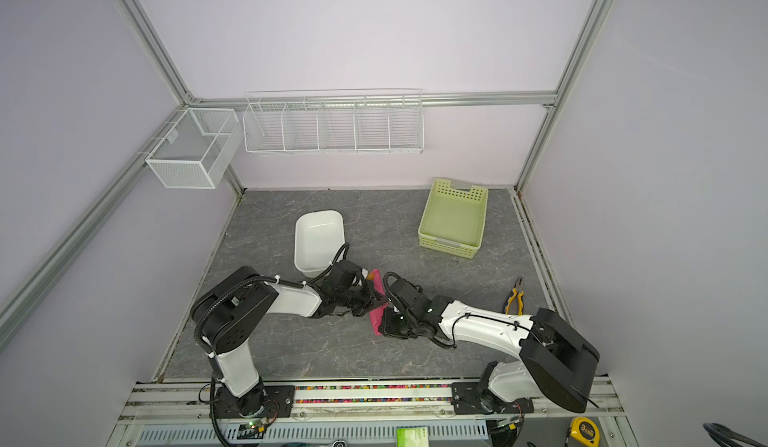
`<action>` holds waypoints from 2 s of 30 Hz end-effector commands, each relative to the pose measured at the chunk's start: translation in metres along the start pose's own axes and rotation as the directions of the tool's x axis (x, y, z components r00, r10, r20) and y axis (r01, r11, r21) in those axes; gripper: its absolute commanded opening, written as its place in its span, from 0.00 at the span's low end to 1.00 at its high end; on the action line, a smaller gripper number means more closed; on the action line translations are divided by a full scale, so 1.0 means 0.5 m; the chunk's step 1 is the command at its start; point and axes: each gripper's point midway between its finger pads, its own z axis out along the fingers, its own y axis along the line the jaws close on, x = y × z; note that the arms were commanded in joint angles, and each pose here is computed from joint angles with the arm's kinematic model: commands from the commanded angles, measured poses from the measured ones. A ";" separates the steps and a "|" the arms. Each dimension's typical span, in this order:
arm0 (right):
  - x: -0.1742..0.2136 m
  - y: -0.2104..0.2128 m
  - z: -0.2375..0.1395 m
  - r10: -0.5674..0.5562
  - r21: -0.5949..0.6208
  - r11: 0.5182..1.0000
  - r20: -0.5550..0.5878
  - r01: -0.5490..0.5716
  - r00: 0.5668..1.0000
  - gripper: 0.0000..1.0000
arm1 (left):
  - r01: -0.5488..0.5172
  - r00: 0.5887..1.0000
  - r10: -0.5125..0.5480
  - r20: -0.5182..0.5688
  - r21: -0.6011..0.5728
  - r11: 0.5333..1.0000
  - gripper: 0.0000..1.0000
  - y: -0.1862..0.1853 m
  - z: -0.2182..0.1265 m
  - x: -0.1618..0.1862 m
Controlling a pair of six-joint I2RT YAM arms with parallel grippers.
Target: Place the utensils on the paper napkin and roll it up
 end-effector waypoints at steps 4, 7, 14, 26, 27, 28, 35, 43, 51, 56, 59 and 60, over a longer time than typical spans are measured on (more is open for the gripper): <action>-0.010 0.032 0.014 0.005 0.001 1.000 -0.036 -0.005 0.999 0.33 | 0.067 0.998 -0.065 0.028 -0.083 0.994 0.00 0.063 0.001 -0.006; -0.012 0.017 0.016 0.007 0.061 0.998 -0.041 -0.005 0.999 0.33 | 0.069 0.997 -0.067 0.027 -0.082 0.994 0.00 0.065 0.001 -0.006; -0.013 -0.011 0.022 -0.005 0.155 0.988 -0.061 0.014 0.998 0.36 | 0.070 0.997 -0.068 0.026 -0.090 0.993 0.00 0.071 -0.003 -0.006; -0.028 -0.003 0.047 -0.034 0.134 0.990 -0.084 0.045 0.996 0.25 | 0.061 0.998 -0.061 0.011 -0.094 0.994 0.00 0.075 0.000 -0.002; -0.029 -0.008 0.045 -0.033 0.140 0.989 -0.083 0.045 0.996 0.21 | 0.061 0.998 -0.060 0.010 -0.094 0.994 0.00 0.075 -0.001 -0.003; -0.030 -0.012 0.043 -0.032 0.143 0.989 -0.081 0.043 0.996 0.19 | 0.062 0.998 -0.062 0.010 -0.096 0.993 0.00 0.077 -0.001 -0.002; -0.025 -0.045 0.037 0.006 0.144 0.990 -0.069 0.004 0.998 0.07 | 0.063 0.998 -0.063 0.005 -0.101 0.993 0.00 0.083 0.000 -0.003; -0.004 -0.098 0.057 0.075 0.140 0.988 -0.086 -0.062 0.993 0.07 | 0.047 0.999 -0.047 0.007 -0.112 0.993 0.00 0.080 -0.004 -0.007; 0.016 -0.125 0.085 0.117 0.129 0.986 -0.122 -0.101 0.986 0.07 | -0.070 0.998 0.070 -0.010 -0.097 0.993 0.00 -0.001 -0.032 -0.016; 0.024 -0.131 0.093 0.121 0.124 0.987 -0.135 -0.105 0.983 0.07 | -0.222 0.975 0.220 -0.033 -0.134 0.966 0.00 -0.066 -0.065 -0.025; 0.024 -0.132 0.093 0.117 0.124 0.987 -0.136 -0.100 0.984 0.07 | -0.266 0.963 0.257 -0.082 -0.132 0.955 0.00 -0.082 -0.067 -0.017; 0.023 -0.131 0.093 0.115 0.123 0.987 -0.135 -0.098 0.984 0.07 | -0.272 0.961 0.261 -0.096 -0.134 0.953 0.00 -0.082 -0.067 -0.015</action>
